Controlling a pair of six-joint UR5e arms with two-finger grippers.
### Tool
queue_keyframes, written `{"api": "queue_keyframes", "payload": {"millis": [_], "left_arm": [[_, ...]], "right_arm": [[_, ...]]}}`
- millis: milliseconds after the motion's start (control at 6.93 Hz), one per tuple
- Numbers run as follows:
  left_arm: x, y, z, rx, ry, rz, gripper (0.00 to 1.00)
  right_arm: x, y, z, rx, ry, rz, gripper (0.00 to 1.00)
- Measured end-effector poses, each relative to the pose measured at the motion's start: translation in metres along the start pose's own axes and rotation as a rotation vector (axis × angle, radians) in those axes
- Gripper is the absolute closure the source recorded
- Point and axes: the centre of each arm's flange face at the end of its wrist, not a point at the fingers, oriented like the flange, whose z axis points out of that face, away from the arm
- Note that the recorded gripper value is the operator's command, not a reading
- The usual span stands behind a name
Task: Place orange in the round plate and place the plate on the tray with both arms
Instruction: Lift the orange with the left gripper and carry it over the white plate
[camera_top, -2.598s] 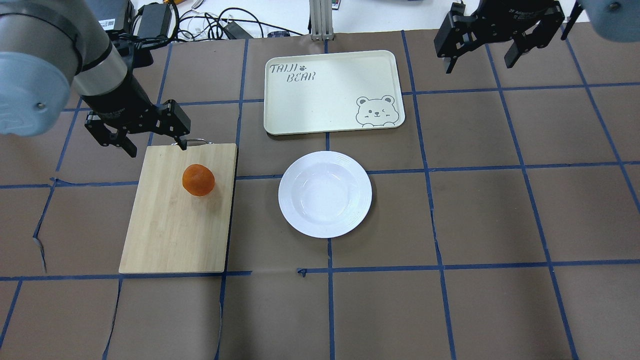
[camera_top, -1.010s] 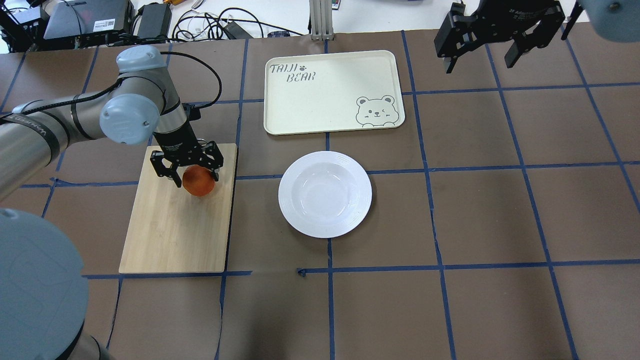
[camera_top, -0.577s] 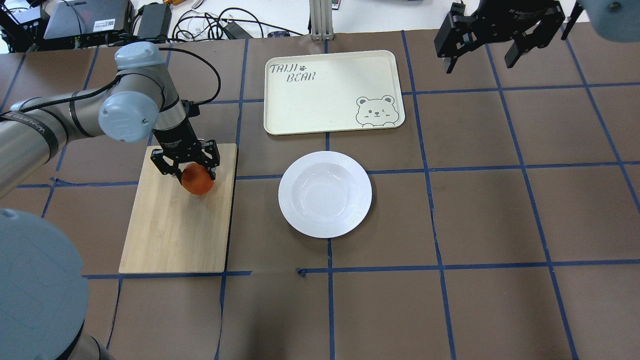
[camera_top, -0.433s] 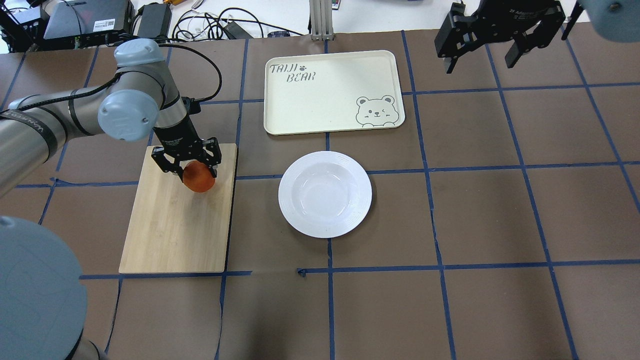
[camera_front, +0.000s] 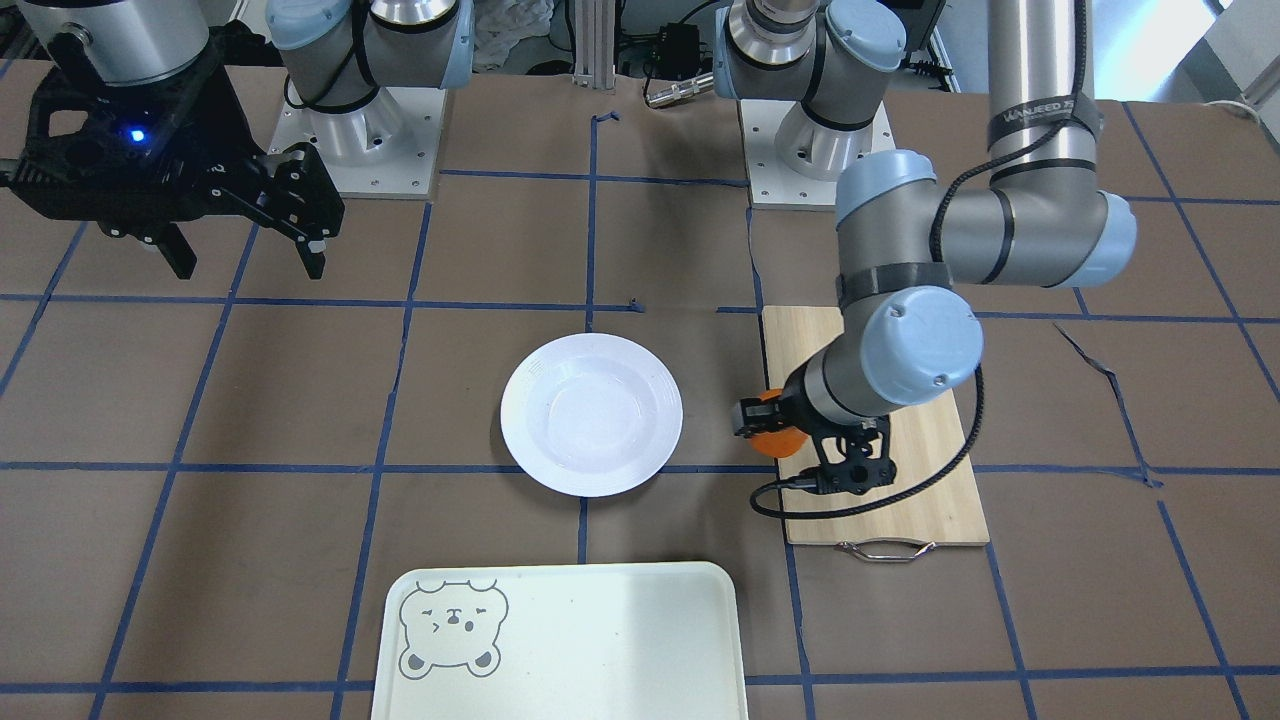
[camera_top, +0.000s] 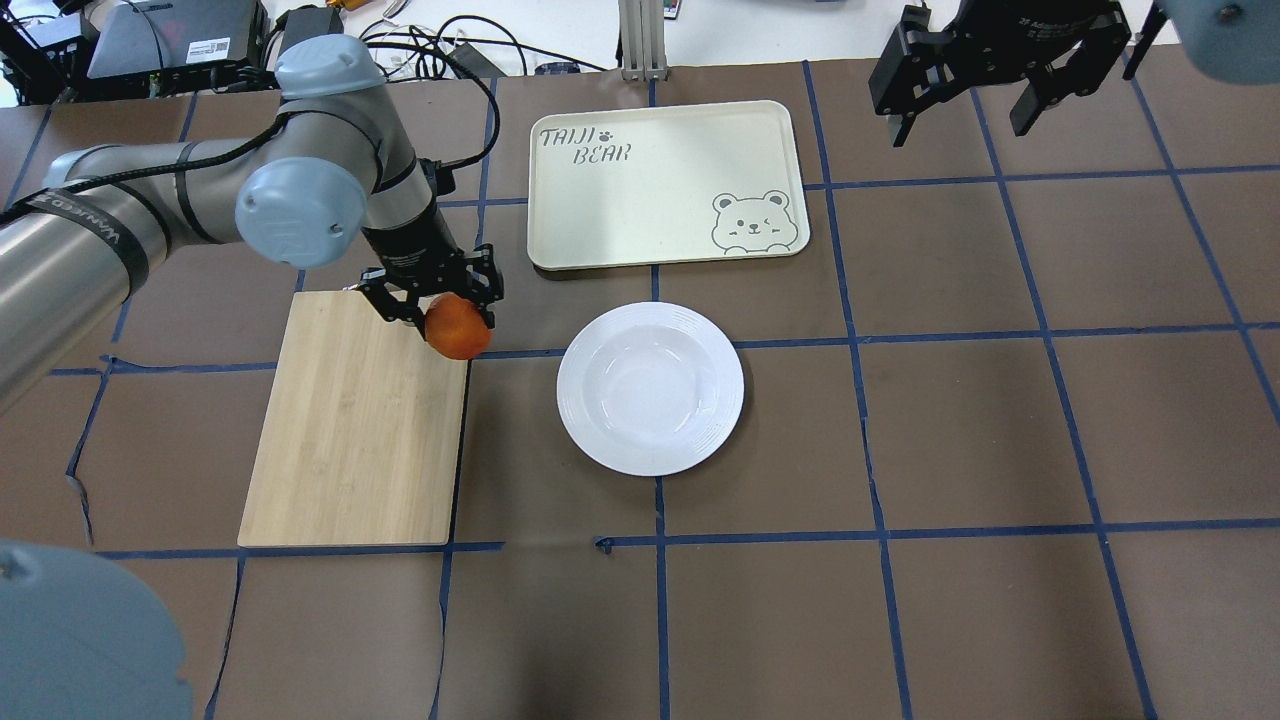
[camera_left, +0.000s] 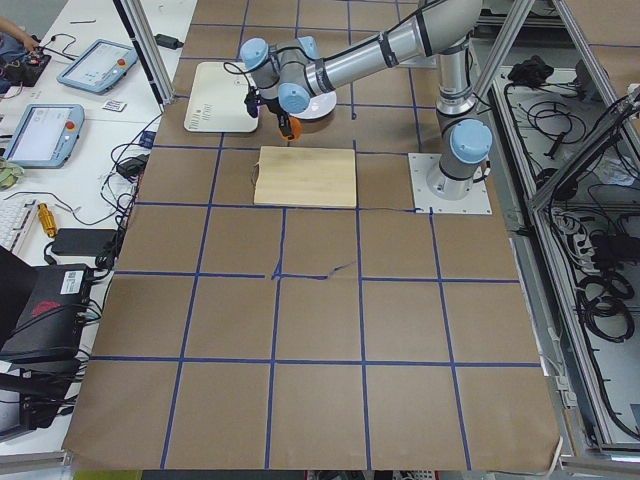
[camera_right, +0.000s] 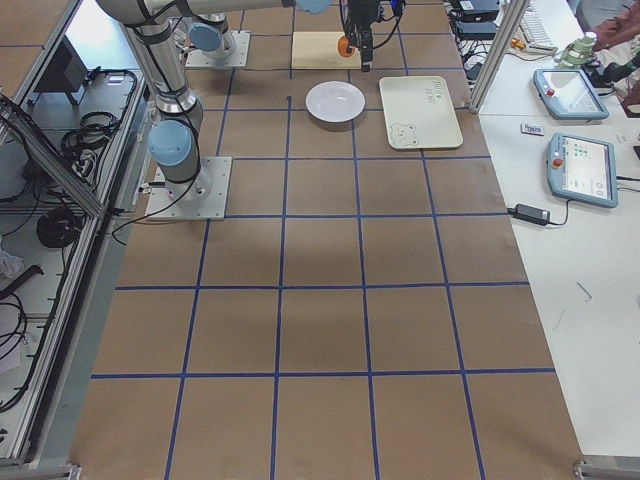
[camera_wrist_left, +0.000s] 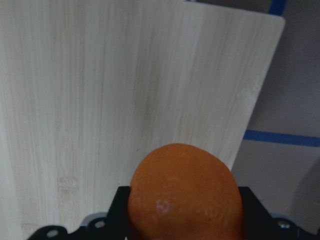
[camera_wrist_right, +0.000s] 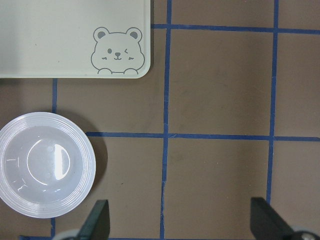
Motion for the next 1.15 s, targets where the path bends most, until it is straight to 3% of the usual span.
{"api": "queue_keyframes", "payload": {"millis": [433,577,722,866,1155], "left_arm": [[0.118,0.057,0.033,-0.006,0.034,-0.086,0.95],[0.133,0.061,0.050,0.009,0.064,-0.092,0.85],[0.141,0.063,0.068,0.004,0.089,-0.095,0.13],[0.143,0.065,0.083,-0.012,0.090,-0.098,0.00],[0.142,0.068,0.076,0.009,0.091,-0.090,0.00]], "right_arm": [[0.000,0.004,-0.007,0.012,0.001,-0.010,0.00],[-0.001,0.005,-0.008,0.014,0.002,-0.012,0.00],[-0.001,0.005,-0.009,0.015,0.003,-0.012,0.00],[-0.001,0.006,-0.010,0.020,0.000,-0.013,0.00],[-0.003,0.005,-0.015,0.031,-0.013,-0.017,0.00]]}}
